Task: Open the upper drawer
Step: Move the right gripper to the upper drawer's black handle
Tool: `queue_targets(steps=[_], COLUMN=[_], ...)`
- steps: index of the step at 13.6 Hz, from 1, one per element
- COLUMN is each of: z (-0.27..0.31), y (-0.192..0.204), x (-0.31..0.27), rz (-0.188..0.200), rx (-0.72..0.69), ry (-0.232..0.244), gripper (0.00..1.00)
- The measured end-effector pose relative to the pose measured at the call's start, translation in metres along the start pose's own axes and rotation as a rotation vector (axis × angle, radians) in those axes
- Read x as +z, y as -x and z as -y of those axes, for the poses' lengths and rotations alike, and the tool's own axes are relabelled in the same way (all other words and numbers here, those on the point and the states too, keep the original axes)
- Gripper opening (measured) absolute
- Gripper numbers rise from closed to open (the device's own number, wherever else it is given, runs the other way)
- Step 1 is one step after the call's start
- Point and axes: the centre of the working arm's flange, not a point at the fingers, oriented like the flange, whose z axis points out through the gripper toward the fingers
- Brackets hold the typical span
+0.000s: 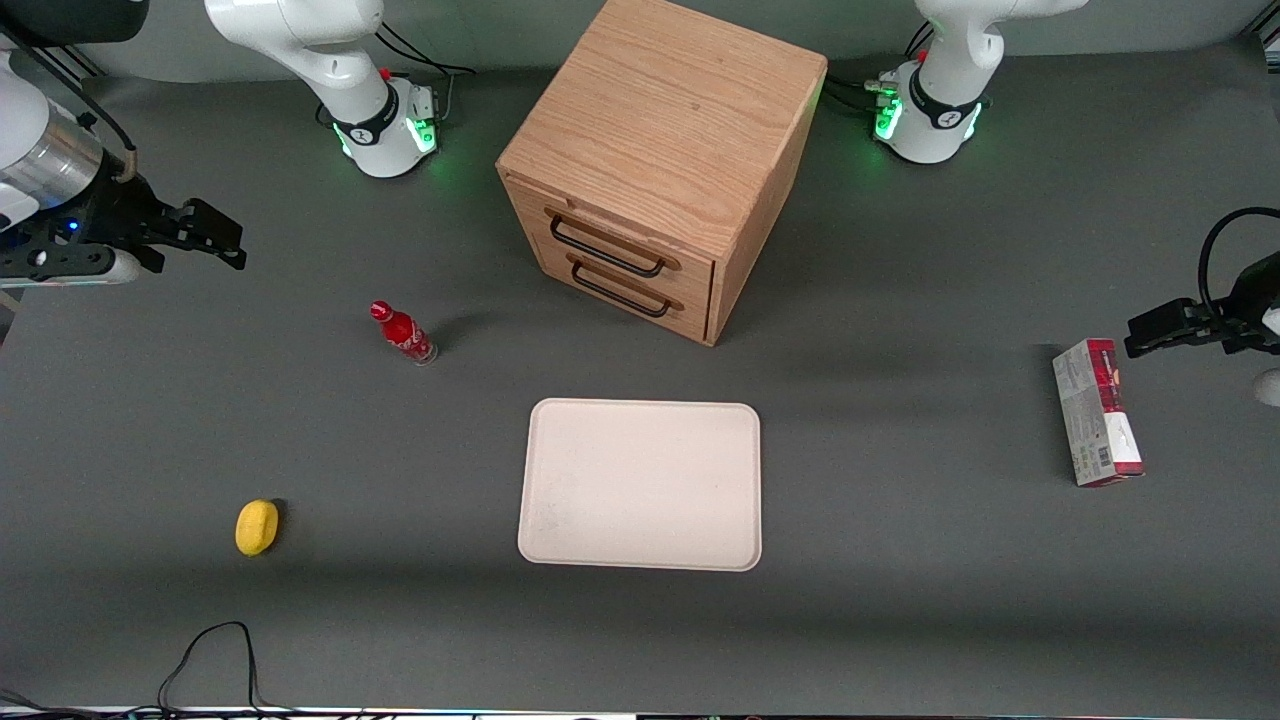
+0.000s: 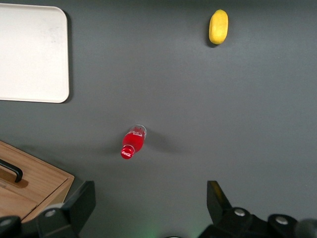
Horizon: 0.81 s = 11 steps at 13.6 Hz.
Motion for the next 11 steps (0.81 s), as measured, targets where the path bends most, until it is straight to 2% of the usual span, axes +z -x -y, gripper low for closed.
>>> queue_targets(steps=[3,4,5,8,11], z=[0.010,0.029,0.069,0.208,0.303], y=[-0.004,-0.006,-0.005,0.021,0.051], x=[0.004,0.005,0.004,0.000,0.001], rz=[0.003,0.004,0.004,-0.005,0.003], rx=[-0.019,-0.049,-0.115,-0.370,-0.565], ry=[-0.008,-0.027,-0.049,-0.065,-0.110], gripper=[1.00,1.00,1.00,1.00,1.00])
